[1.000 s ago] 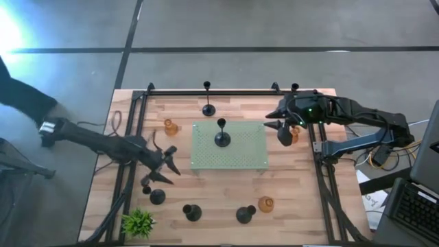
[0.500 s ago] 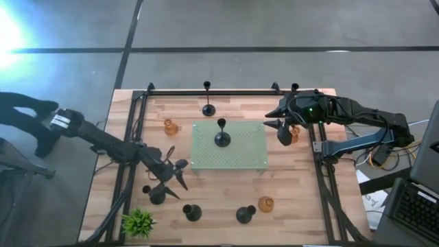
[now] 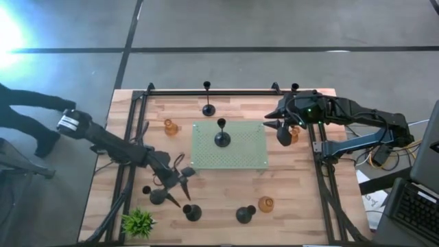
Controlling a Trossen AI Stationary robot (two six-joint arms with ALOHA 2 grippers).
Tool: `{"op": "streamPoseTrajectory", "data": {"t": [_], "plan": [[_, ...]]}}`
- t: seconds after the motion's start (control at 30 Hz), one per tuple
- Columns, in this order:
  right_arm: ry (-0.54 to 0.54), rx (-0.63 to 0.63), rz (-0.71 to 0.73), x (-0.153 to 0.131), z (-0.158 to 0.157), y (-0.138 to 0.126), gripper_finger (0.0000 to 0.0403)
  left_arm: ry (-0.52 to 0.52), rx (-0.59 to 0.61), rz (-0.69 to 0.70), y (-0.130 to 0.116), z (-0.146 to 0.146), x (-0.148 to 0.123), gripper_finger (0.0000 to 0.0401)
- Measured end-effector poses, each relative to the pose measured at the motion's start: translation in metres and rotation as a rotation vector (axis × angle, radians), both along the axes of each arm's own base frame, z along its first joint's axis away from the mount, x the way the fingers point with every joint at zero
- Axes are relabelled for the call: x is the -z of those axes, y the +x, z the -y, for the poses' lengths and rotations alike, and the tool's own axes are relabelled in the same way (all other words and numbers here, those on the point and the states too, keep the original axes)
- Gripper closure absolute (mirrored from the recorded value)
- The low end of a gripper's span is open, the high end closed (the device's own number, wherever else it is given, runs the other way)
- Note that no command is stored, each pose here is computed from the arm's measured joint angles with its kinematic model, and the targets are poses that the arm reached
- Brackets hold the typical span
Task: Pick & Place candle stick holders
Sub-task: Put the black candle holder on the shelf
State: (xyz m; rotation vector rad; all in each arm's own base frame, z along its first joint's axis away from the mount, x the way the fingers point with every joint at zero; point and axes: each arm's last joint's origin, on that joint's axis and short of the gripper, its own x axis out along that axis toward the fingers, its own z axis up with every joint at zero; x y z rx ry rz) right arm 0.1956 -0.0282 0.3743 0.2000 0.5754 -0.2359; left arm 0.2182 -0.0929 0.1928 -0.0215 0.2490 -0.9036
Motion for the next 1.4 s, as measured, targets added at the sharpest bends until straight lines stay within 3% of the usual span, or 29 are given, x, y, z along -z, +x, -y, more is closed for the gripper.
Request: {"op": "streamPoseTrajectory", "data": {"t": [0.63, 0.77, 0.97, 1.2, 1.4], "plan": [[0.005, 0.002, -0.021, 0.007, 0.000, 0.001, 0.0281, 0.028, 0.132, -0.005, 0.033, 0.035, 0.000, 0.0199], [0.005, 0.001, -0.026, 0.008, 0.000, 0.001, 0.0288, 0.039, 0.143, 0.019, 0.034, 0.038, -0.002, 0.0241], [0.006, 0.001, -0.027, 0.008, 0.000, 0.001, 0.0297, 0.044, 0.123, 0.032, 0.035, 0.037, -0.004, 0.0367], [0.006, 0.001, -0.026, 0.008, 0.000, 0.001, 0.0310, 0.033, 0.044, 0.008, 0.036, 0.035, -0.007, 0.0372], [0.007, -0.001, -0.026, 0.008, 0.000, 0.001, 0.0317, 0.026, 0.042, 0.023, 0.031, 0.033, -0.039, 0.0372]]}}
